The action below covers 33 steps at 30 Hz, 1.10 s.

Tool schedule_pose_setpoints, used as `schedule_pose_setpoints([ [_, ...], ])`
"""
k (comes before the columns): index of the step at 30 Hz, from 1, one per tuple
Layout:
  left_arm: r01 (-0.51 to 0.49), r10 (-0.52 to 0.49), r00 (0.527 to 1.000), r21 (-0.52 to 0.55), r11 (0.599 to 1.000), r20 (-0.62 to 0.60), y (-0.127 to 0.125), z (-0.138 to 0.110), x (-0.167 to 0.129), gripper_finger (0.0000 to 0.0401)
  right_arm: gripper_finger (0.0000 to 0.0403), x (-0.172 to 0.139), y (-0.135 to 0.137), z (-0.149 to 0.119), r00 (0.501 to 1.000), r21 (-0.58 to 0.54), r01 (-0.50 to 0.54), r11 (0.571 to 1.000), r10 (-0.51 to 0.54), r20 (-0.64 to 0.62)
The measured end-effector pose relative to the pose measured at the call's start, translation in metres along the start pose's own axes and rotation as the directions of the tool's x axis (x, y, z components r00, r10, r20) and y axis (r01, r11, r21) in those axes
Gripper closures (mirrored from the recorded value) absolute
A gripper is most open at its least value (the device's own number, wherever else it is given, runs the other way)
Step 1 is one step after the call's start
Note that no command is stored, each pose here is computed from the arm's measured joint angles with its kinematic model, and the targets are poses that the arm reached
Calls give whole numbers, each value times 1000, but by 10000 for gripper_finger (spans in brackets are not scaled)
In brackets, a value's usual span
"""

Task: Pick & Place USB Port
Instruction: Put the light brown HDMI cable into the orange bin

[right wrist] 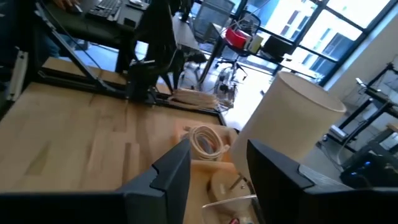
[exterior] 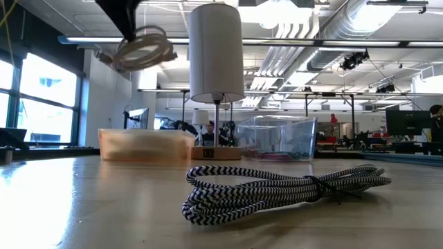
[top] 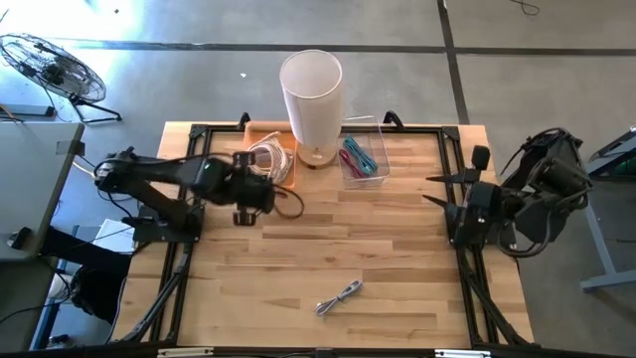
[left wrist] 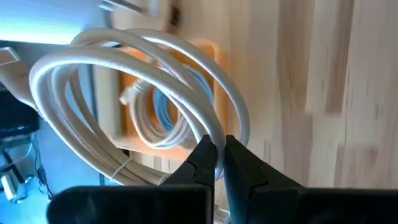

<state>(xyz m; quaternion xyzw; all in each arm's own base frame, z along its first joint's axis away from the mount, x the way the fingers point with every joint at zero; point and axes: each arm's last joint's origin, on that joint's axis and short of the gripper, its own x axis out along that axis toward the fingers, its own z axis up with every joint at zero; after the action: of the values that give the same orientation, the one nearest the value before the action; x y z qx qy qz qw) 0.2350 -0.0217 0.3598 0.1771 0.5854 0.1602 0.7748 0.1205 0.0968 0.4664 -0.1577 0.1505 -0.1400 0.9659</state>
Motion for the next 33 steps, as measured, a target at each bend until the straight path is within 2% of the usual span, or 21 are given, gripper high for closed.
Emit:
schedule_pose_setpoints([
  [3,54,-46,996,107,993,-75,13,2,15,394,254,0,-4,0,1000,-5,17,1000,-17,1],
  [8,117,-88,988,240,964,-129,39,3,34,394,252,3,-7,-1,999,-4,44,999,-44,-9],
  [12,169,-129,979,265,949,-160,61,-3,47,394,253,4,-12,-1,998,10,67,998,-67,-14],
  [15,237,-204,969,291,927,-140,72,-6,52,394,256,5,-13,-1,997,13,79,997,-79,-14],
  [19,288,-244,956,359,888,-163,75,-11,59,394,258,5,-17,-2,995,14,102,995,-102,-20],
  [23,317,-250,945,410,855,-209,76,-19,78,394,257,6,-22,-3,992,25,125,992,-125,-26],
  [29,315,-266,947,370,874,-178,80,-28,116,394,258,9,-27,-4,987,30,154,988,-153,-43],
  [33,272,-241,962,365,891,-129,85,-31,134,394,257,12,-30,-5,983,22,176,984,-175,-61],
])
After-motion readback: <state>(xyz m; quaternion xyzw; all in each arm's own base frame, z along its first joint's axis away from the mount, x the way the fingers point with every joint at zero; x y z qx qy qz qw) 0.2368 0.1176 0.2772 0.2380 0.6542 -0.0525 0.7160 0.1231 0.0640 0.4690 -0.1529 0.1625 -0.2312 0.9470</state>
